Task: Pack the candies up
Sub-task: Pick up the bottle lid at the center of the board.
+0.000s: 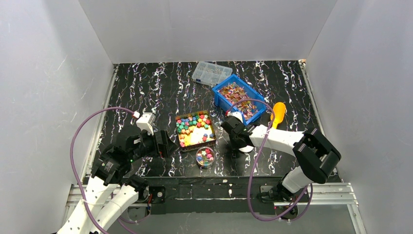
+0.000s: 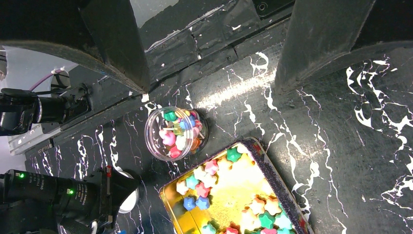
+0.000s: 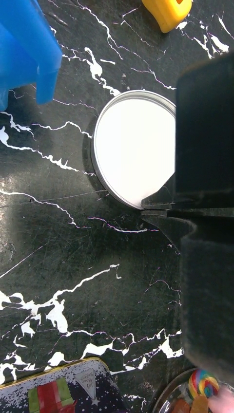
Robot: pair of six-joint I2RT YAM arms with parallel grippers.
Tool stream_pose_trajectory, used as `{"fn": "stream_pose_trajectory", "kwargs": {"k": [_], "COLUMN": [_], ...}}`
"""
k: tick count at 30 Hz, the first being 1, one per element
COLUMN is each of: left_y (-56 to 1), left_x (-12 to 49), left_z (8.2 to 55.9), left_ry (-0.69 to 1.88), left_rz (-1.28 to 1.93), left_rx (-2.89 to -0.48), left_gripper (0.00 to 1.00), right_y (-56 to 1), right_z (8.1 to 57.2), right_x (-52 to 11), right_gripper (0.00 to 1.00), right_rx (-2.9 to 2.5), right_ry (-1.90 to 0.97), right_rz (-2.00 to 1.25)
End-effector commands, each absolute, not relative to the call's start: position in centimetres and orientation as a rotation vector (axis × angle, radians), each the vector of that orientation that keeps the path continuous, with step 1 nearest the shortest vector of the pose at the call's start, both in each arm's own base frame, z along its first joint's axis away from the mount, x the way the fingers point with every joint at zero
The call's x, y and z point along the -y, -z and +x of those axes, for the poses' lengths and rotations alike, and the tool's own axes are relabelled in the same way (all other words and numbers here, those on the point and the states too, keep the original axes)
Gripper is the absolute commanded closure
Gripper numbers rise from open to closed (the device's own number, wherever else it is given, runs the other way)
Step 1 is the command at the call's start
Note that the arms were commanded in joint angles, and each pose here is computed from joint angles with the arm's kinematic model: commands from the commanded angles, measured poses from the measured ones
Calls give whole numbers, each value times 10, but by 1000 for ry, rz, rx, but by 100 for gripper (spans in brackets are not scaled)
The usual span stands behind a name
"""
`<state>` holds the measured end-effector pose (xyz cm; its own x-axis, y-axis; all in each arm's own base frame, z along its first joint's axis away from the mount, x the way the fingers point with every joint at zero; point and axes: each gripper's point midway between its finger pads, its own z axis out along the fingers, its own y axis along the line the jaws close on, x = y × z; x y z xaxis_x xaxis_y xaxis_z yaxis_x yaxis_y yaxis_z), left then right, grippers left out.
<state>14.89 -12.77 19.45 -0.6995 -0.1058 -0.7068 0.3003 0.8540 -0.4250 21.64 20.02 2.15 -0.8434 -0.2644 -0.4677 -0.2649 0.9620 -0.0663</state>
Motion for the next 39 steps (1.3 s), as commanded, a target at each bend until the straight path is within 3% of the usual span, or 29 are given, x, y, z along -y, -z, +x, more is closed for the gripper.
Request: {"fn": "stream_pose_trajectory", "kwargs": {"k": [1, 15, 36, 39], "left_y": [-195, -208, -295, -302], "left_x": [126, 146, 191, 193], "left_z": [151, 142, 88, 81], "left_ry": [661, 796, 1180, 1203], "left_rz": [136, 257, 828, 897], "left_rx": [-2252, -2237, -1823, -1722], "left_gripper": [1, 1, 1, 4], "right_y": [-21, -120, -259, -272], "right_z": [212, 190, 93, 79], "right_x": [-210, -251, -317, -320], "right_gripper": [99, 99, 99, 99], "right_rx": [-2630, -2484, -2132, -2062], "right_ry": [-68, -518, -1436, -1552], "right_rz": [-391, -491, -1090, -1159]}}
